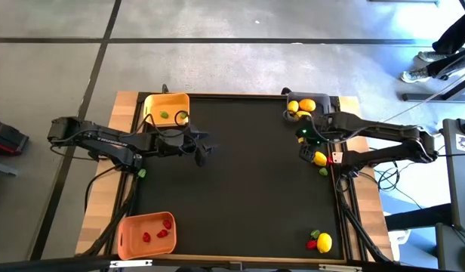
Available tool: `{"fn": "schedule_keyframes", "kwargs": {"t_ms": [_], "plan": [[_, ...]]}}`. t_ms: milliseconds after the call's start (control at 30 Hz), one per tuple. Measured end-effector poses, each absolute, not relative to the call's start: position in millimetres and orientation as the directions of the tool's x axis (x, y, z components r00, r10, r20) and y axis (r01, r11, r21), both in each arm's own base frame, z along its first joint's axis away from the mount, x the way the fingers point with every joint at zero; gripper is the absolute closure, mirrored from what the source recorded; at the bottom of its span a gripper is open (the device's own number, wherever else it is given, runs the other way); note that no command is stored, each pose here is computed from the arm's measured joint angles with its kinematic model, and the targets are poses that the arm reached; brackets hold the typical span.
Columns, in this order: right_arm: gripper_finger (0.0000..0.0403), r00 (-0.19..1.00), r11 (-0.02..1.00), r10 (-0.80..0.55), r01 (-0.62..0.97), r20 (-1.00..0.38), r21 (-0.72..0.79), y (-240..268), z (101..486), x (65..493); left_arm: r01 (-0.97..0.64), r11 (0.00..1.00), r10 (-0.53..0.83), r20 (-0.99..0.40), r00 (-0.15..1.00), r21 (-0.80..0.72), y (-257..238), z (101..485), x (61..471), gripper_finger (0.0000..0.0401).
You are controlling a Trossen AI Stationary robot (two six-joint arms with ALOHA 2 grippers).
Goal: Sort produce into baskets
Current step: Put the yellow lemon into the black bin
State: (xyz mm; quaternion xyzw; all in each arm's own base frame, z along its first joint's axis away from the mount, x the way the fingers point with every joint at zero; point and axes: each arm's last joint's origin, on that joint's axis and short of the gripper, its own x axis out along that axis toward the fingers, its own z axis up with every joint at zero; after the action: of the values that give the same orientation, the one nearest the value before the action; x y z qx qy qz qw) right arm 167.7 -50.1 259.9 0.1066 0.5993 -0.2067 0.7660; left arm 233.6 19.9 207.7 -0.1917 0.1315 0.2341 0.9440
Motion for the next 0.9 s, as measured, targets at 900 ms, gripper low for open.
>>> {"fn": "schedule_keyframes", "kwargs": {"t_ms": [900], "plan": [[0.0150, -0.064, 0.793, -0.143, 0.590, -0.988, -0.153, -43.9, 231.4, 142.6, -0.493, 0.818, 0.392, -0.342, 0.854, -0.294, 20.1, 207.1, 233.6, 0.0073]]}}
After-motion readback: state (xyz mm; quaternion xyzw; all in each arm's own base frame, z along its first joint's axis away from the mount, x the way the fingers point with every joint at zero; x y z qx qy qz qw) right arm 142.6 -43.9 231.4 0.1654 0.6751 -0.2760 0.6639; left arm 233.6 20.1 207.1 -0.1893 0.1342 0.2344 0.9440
